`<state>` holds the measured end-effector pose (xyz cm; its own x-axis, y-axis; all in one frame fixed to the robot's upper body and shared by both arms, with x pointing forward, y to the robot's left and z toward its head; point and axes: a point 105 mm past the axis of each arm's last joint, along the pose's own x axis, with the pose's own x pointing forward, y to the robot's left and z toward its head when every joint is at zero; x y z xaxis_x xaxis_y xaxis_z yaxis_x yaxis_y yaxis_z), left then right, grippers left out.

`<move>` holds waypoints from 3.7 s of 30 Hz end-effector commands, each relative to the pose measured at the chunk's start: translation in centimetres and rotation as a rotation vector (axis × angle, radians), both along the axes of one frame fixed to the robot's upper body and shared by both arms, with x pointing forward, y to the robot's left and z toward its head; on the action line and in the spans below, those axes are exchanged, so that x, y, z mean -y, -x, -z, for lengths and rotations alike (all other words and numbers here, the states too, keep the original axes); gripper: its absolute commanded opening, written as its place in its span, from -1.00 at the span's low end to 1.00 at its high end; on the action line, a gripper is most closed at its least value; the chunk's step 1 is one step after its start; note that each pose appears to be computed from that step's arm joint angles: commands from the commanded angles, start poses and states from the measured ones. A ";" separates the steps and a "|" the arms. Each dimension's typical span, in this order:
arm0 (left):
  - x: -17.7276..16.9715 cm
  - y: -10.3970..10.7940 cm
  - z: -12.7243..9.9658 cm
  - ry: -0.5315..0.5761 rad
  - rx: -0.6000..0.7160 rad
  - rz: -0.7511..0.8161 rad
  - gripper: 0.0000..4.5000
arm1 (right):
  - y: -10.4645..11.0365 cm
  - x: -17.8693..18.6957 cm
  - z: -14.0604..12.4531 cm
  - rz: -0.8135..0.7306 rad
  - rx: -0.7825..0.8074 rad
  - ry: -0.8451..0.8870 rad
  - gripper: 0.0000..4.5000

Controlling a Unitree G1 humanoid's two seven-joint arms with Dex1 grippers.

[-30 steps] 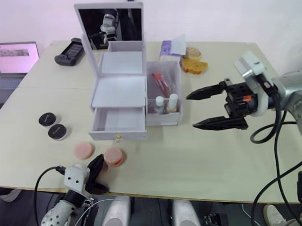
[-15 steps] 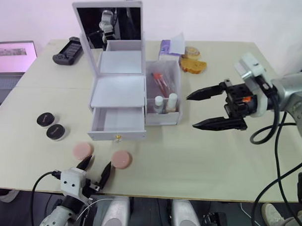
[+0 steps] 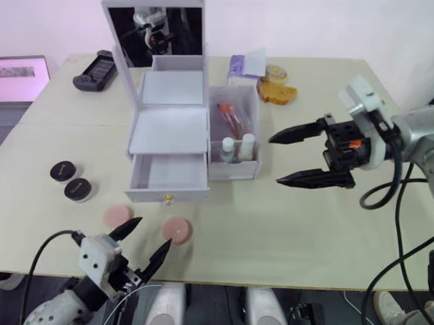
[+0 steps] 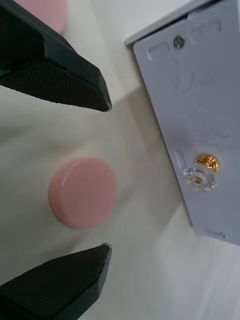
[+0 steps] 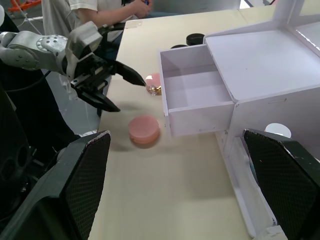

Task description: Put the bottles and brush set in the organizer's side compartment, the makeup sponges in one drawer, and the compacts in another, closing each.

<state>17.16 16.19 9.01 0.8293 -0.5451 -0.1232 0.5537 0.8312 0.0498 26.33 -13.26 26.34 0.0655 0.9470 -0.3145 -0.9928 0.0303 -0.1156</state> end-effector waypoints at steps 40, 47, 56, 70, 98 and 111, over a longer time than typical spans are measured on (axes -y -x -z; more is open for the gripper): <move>2.7 -4.4 2.2 -0.149 -0.017 0.231 0.19 | 0.6 1.1 -2.3 0.090 0.117 -0.015 1.00; 1.1 -2.2 0.7 -0.079 -0.009 0.197 0.19 | 0.6 0.8 -2.1 0.052 0.100 -0.018 1.00; -1.5 1.5 -4.2 0.038 0.057 0.157 0.19 | -0.2 -0.5 -1.0 -0.037 0.079 -0.035 1.00; -1.1 -3.7 -13.2 -0.116 0.149 0.286 0.19 | -1.6 -1.8 0.1 -0.070 0.103 -0.034 1.00; 1.2 -10.6 -12.2 -0.296 -0.070 0.421 0.19 | 0.6 0.3 -0.2 0.078 0.136 -0.055 1.00; 0.6 -10.0 -11.7 -0.249 -0.038 0.381 0.19 | 0.1 -0.2 -0.3 0.053 0.134 -0.059 1.00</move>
<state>27.32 15.82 19.34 0.5530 -0.7561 -0.3500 0.8293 0.5399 0.1442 26.37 -13.26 25.80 0.1576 0.9542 -0.2545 -0.9734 0.1067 -0.2026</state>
